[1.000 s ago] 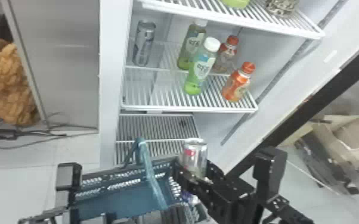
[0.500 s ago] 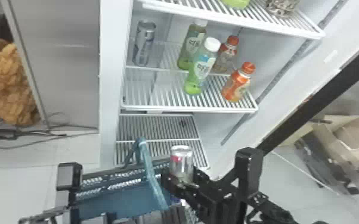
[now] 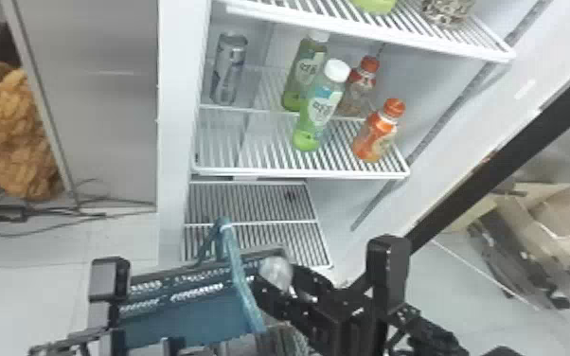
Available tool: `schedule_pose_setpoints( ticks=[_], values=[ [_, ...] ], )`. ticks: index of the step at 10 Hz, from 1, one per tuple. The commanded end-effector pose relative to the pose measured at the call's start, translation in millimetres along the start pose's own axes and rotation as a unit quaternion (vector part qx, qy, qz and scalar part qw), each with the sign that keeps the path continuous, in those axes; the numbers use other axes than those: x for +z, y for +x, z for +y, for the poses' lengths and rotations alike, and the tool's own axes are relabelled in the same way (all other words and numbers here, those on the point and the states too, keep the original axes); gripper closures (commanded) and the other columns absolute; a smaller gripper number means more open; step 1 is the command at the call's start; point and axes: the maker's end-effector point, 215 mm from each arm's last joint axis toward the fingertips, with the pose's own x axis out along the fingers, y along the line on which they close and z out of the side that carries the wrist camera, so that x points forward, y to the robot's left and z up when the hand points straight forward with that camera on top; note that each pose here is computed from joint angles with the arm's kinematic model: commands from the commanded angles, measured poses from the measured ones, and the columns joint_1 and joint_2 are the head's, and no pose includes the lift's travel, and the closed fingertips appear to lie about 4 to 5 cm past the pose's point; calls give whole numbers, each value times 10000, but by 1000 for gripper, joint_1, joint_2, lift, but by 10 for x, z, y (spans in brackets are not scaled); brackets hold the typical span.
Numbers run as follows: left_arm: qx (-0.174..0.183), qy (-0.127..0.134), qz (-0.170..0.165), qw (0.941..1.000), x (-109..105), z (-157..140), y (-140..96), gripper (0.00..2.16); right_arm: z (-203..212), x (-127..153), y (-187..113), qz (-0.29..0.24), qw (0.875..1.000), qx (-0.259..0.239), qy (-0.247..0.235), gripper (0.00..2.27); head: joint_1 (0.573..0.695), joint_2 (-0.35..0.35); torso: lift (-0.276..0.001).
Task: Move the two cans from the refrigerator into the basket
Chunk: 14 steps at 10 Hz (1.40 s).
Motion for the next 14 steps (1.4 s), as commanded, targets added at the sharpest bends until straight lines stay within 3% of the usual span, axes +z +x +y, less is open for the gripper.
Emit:
schedule_pose_setpoints(
  ticks=[1,4,7,12,14],
  values=[
    [0,8,-8,10000,5,0,0,1188,2,31,2,-56,10000,11,-11,521,695,-350,-276],
    [1,-13,-3,10000,-10,3,-1,1188,-17,210,-19,-363,9993,-4,-85,487,695,-350,-276],
    [5,-7,-10,10000,-2,4,-7,1188,-50,588,-99,-1005,9946,-67,-257,489,695,-350,-276],
    [4,3,-20,10000,8,3,-2,1188,-86,1205,-184,-2120,9762,-138,-436,486,695,-350,-276],
    [4,19,-17,10000,17,1,4,1188,-101,1399,-74,-2528,9663,-75,-476,486,695,-350,-276]
  ],
)
